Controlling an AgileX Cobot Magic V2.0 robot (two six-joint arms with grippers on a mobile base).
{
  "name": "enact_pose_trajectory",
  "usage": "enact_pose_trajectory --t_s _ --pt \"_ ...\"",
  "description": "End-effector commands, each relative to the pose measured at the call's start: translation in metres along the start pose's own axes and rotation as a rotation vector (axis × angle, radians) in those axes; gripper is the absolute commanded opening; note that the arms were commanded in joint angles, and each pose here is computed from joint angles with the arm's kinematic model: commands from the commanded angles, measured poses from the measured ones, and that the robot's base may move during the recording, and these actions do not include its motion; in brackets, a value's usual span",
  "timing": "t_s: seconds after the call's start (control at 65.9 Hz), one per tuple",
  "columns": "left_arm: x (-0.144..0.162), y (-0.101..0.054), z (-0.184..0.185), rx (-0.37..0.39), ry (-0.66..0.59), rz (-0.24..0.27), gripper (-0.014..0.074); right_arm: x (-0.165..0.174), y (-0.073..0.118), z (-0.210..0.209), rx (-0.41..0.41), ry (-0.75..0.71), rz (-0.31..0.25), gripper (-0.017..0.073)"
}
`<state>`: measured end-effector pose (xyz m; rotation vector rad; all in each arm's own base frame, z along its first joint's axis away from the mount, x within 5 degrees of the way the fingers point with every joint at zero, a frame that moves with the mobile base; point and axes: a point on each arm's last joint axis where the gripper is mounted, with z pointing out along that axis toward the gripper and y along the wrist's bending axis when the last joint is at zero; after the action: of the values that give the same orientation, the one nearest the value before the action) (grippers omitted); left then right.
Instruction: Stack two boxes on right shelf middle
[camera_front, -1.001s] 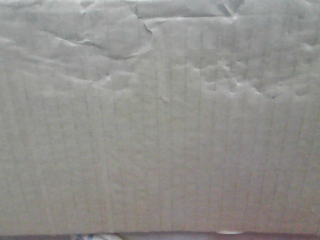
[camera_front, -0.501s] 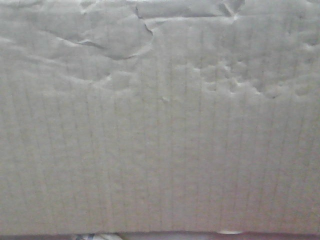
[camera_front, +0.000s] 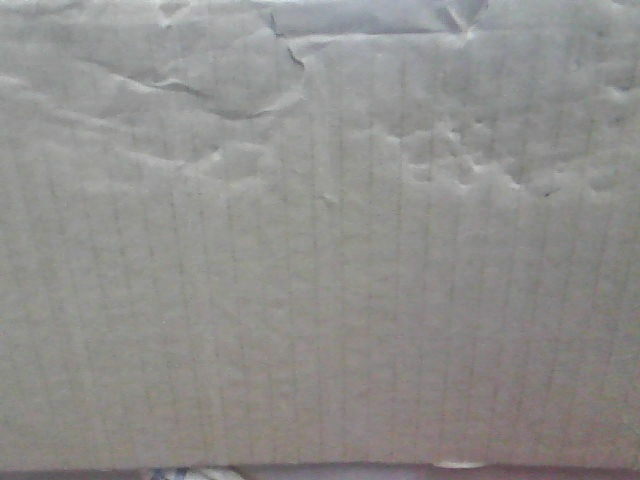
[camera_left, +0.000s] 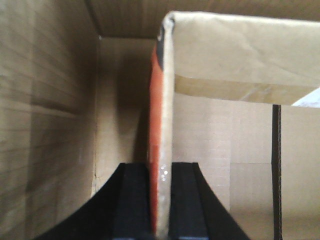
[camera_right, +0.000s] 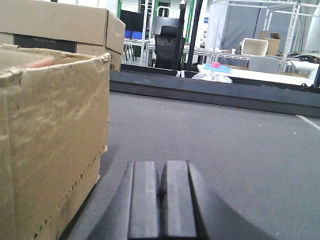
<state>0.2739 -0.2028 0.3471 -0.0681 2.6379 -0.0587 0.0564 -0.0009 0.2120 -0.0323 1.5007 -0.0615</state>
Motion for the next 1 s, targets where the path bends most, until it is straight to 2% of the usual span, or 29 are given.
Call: enact_pose_trajectory --t_s 0.0,0.061,0.258,0.394,0.546,0.713,0.85,0.986 --pt "0.0 -0.003 -0.001 0.021 -0.008 -0.009 -0.0111 -0.002 0.0 0.0 0.002 -0.025 -0.009 -0.0163" --pt "0.0 -0.003 -0.001 0.019 -0.011 -0.006 -0.0092 -0.002 0.0 0.0 0.002 -0.025 -0.009 -0.0163" --pt "0.0 -0.003 -0.001 0.019 -0.011 0.002 0.0184 -0.002 0.0 0.0 0.002 -0.025 -0.009 -0.0163" --pt "0.0 -0.002 -0.001 0.013 -0.009 0.002 0.0286 -0.002 0.0 0.0 0.002 -0.025 -0.009 -0.0163" --pt "-0.001 0.0 -0.009 0.025 -0.024 0.007 0.0298 -0.002 0.0 0.0 0.002 -0.025 -0.009 -0.0163" --pt "-0.008 0.008 -0.041 0.082 -0.098 -0.016 0.0298 -0.002 0.0 0.0 0.002 -0.025 -0.009 -0.0163" --pt "-0.015 0.021 -0.078 0.113 -0.194 -0.036 0.0298 -0.002 0.0 0.0 0.002 -0.025 -0.009 -0.0163" --pt "-0.016 0.041 -0.106 0.08 -0.292 -0.016 0.0298 -0.002 0.0 0.0 0.002 -0.025 -0.009 -0.0163"
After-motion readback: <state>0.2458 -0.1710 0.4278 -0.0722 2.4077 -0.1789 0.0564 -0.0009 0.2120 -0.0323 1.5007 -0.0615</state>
